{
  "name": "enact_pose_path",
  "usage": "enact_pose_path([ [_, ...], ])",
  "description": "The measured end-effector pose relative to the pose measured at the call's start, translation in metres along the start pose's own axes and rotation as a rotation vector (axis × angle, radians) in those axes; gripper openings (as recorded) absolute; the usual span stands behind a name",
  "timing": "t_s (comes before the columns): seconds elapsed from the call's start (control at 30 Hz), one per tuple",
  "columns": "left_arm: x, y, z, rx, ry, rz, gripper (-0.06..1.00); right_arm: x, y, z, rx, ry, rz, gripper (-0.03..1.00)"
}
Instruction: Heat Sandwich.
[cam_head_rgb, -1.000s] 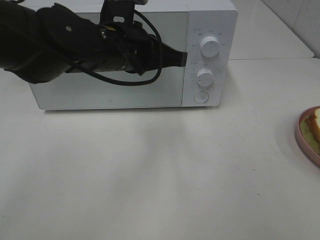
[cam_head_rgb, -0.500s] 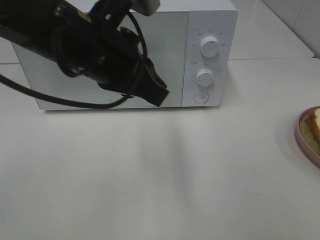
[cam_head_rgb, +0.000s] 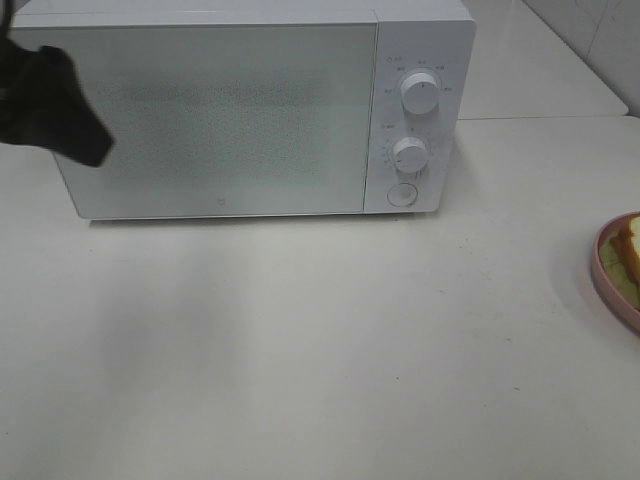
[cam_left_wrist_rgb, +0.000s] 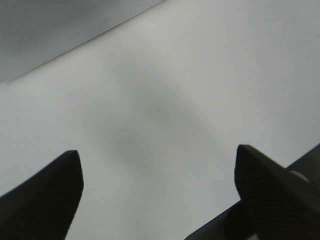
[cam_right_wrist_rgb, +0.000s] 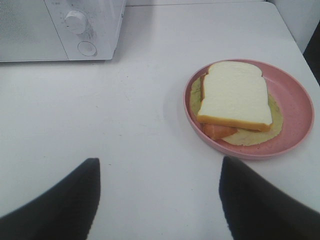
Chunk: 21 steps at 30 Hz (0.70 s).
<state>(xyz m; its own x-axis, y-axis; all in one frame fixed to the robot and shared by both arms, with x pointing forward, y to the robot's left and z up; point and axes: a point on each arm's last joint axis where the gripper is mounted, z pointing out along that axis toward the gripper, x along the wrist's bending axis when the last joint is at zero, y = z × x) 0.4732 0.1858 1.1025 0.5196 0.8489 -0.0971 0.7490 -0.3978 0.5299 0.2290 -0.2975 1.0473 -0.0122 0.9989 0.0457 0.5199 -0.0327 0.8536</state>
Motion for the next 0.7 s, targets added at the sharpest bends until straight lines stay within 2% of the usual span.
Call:
enact_pose_path([
  [0.03, 0.008, -0.004, -0.007, 0.018, 0.038, -0.031, 0.76, 0.000, 0.000, 0.000, 0.000, 0.000, 0.000, 0.67],
  [0.07, 0.008, -0.004, -0.007, 0.018, 0.038, -0.031, 0.76, 0.000, 0.000, 0.000, 0.000, 0.000, 0.000, 0.67],
  [0.1, 0.024, -0.016, -0.019, 0.048, 0.131, -0.081, 0.76, 0.000, 0.000, 0.000, 0.000, 0.000, 0.000, 0.67],
  [0.17, 0.036, -0.030, -0.030, 0.068, 0.216, -0.120, 0.76, 0.000, 0.000, 0.000, 0.000, 0.000, 0.000, 0.67],
  [0.2, 0.044, -0.048, -0.040, 0.070, 0.285, -0.164, 0.76, 0.000, 0.000, 0.000, 0.000, 0.000, 0.000, 0.67],
  [0.3, 0.049, -0.066, -0.049, 0.064, 0.328, -0.211, 0.76, 0.000, 0.000, 0.000, 0.000, 0.000, 0.000, 0.67],
  [0.33, 0.048, -0.084, -0.057, 0.049, 0.353, -0.243, 0.76, 0.000, 0.000, 0.000, 0.000, 0.000, 0.000, 0.67],
  [0.37, 0.048, -0.084, -0.057, 0.049, 0.353, -0.243, 0.76, 0.000, 0.000, 0.000, 0.000, 0.000, 0.000, 0.67],
  [0.47, 0.041, -0.113, -0.066, 0.015, 0.370, -0.272, 0.77, 0.000, 0.000, 0.000, 0.000, 0.000, 0.000, 0.67],
  [0.5, 0.033, -0.130, -0.075, -0.034, 0.378, -0.273, 0.77, 0.000, 0.000, 0.000, 0.000, 0.000, 0.000, 0.67],
  [0.53, 0.033, -0.130, -0.075, -0.034, 0.378, -0.273, 0.77, 0.000, 0.000, 0.000, 0.000, 0.000, 0.000, 0.67],
  [0.63, 0.022, -0.152, -0.086, -0.115, 0.389, -0.267, 0.77, 0.000, 0.000, 0.000, 0.000, 0.000, 0.000, 0.67],
  [0.67, 0.015, -0.165, -0.095, -0.176, 0.399, -0.261, 0.77, 0.000, 0.000, 0.000, 0.000, 0.000, 0.000, 0.67],
  [0.7, 0.015, -0.165, -0.095, -0.176, 0.399, -0.261, 0.77, 0.000, 0.000, 0.000, 0.000, 0.000, 0.000, 0.67],
])
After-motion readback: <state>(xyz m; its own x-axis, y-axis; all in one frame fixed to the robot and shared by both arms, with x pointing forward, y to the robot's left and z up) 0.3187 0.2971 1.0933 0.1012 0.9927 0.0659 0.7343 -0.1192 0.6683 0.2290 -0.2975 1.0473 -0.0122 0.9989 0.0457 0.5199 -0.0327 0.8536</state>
